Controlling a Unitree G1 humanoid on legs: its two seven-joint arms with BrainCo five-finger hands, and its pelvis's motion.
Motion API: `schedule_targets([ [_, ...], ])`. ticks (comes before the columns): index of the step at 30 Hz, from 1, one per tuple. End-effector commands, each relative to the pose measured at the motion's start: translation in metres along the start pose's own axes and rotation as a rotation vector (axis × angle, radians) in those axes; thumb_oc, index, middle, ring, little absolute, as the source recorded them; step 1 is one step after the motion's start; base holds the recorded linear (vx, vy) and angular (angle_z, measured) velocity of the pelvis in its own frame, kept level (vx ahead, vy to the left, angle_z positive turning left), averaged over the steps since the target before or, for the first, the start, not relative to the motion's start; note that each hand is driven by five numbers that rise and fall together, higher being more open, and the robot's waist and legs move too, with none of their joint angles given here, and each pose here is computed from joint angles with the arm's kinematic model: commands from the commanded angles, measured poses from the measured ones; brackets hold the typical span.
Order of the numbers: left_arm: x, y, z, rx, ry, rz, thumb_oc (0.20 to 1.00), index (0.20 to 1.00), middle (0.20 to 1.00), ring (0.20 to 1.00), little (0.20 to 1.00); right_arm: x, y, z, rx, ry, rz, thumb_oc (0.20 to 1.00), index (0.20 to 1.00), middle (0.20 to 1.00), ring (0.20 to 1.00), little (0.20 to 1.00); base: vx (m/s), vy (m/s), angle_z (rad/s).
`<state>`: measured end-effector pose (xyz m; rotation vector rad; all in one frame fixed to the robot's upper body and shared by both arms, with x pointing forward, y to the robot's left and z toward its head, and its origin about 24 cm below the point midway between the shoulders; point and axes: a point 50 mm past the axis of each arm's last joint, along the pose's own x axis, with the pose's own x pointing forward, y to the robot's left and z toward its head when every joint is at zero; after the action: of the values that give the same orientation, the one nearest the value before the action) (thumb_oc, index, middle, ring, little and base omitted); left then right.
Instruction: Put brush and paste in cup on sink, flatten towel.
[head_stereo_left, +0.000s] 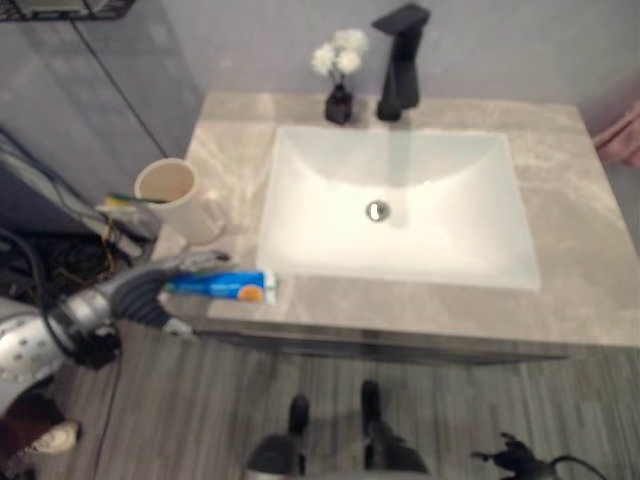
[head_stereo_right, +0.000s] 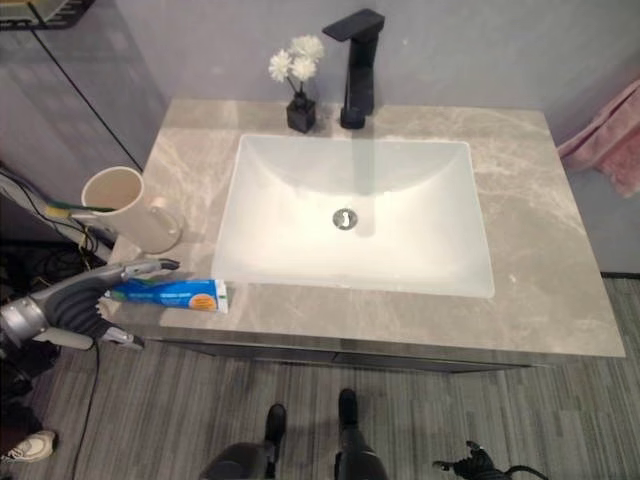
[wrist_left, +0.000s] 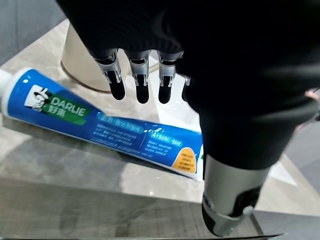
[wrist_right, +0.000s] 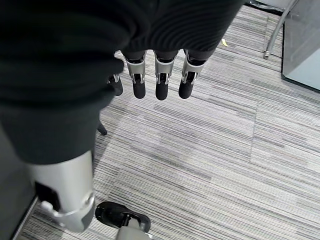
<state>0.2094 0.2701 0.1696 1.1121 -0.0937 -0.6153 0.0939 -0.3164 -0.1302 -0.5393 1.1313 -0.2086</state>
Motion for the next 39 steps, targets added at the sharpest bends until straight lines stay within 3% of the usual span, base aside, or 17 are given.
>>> schedule_targets([
  [1,-0.001,0.02,-0.001,0.099,0.006,0.048,1.0,1.0,1.0,1.0,1.0,0.001,-0.01,0.006,-0.03,-0.029,-0.028,1.0,1.0,1.0,1.0,1.0,0.0,0.0,0.0],
  [21,-0.011,0.03,-0.019,0.37,0.145,0.055,1.0,1.0,1.0,1.0,1.0,0.001,-0.002,0.015,-0.047,-0.076,0.003,1.0,1.0,1.0,1.0,1.0,0.0,-0.001,-0.01],
  [39,-0.01,-0.007,-0.036,0.442,0.19,-0.077,1.0,1.0,1.0,1.0,1.0,0.001,-0.002,0.024,-0.069,-0.124,-0.005,1.0,1.0,1.0,1.0,1.0,0.0,-0.001,-0.03],
])
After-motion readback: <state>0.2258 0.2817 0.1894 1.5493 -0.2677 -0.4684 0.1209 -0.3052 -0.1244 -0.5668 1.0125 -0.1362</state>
